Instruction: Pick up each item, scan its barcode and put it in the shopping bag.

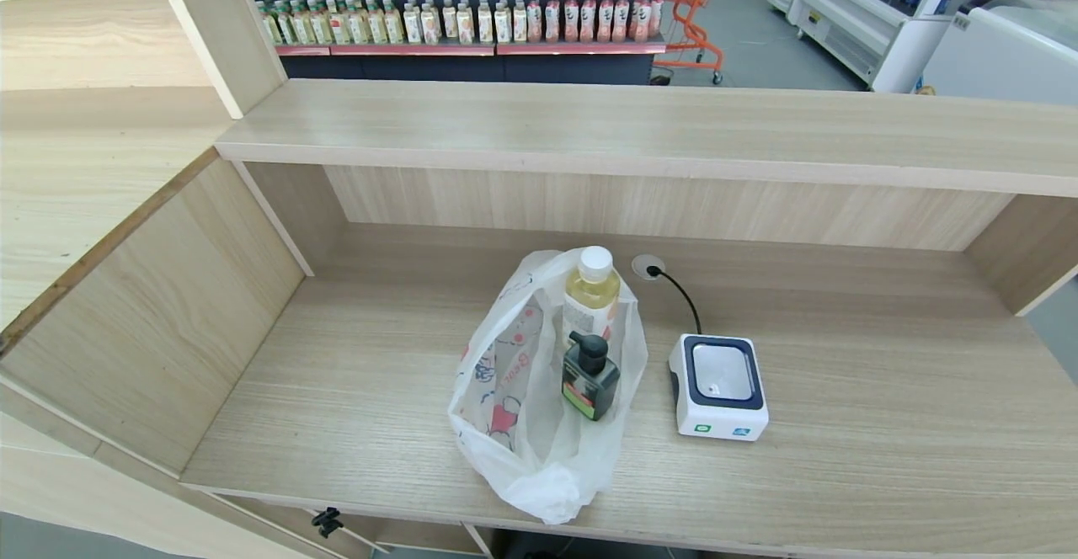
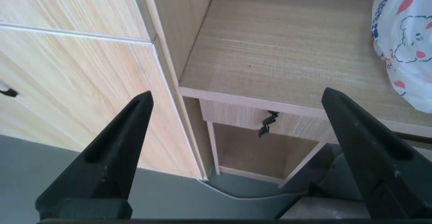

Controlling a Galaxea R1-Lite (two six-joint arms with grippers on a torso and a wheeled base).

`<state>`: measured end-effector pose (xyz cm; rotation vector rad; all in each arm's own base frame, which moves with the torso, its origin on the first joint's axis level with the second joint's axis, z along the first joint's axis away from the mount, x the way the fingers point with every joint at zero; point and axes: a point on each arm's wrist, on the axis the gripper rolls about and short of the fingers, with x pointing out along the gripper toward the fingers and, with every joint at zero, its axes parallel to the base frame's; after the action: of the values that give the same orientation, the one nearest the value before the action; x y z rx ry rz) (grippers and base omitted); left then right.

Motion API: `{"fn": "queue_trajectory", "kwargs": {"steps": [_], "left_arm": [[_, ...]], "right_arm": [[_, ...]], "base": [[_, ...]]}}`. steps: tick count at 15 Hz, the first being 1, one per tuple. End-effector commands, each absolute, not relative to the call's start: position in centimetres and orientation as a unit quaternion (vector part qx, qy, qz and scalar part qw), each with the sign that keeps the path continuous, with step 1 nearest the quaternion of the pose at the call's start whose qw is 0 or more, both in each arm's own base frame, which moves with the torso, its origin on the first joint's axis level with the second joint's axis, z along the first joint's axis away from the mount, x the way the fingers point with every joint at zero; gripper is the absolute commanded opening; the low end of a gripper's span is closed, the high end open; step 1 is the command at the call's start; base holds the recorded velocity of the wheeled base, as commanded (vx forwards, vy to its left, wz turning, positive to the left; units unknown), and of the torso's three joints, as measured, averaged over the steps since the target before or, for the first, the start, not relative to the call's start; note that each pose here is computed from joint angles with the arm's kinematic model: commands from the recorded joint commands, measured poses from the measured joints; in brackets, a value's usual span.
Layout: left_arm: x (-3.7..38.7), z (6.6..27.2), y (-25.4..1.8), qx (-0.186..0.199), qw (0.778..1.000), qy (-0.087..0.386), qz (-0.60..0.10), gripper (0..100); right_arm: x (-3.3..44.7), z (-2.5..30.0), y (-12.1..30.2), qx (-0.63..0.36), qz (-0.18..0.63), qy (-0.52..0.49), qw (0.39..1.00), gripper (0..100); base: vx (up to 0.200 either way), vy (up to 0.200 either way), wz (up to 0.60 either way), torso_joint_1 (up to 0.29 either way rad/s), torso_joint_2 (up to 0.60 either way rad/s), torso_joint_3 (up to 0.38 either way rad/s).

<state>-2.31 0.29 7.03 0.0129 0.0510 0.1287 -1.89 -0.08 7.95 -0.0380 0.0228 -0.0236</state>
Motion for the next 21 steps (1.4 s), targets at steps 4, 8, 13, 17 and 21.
{"fn": "queue_trajectory", "kwargs": {"steps": [4,8,13,17,21], "left_arm": [[-2.31,7.03,0.29,0.006,0.998,0.026,0.065,100],[-2.31,7.03,0.29,0.006,0.998,0.026,0.065,100],[-2.31,7.03,0.29,0.007,0.998,0.026,0.065,100],[-2.3,7.03,0.29,0.008,0.998,0.026,0.063,100],[-2.31,7.03,0.3,0.006,0.998,0.026,0.064,100]], "right_arm": [[-2.28,7.69,-0.08,0.0,-0.017,-0.007,1.0,100],[-2.28,7.67,-0.08,0.006,-0.017,-0.006,1.0,0],[-2.28,7.67,-0.08,0.014,-0.018,-0.006,1.0,0],[-2.28,7.67,-0.08,0.014,-0.018,-0.006,1.0,0],[-2.28,7.67,-0.08,0.014,-0.018,-0.006,1.0,0]], "base": [[0.0,0.0,0.0,0.0,0.0,0.0],[0.0,0.0,0.0,0.0,0.0,0.0],[0.0,0.0,0.0,0.0,0.0,0.0],[0.0,-0.1,0.0,0.0,0.0,0.001],[0.0,-0.05,0.0,-0.002,0.0,0.001]]}}
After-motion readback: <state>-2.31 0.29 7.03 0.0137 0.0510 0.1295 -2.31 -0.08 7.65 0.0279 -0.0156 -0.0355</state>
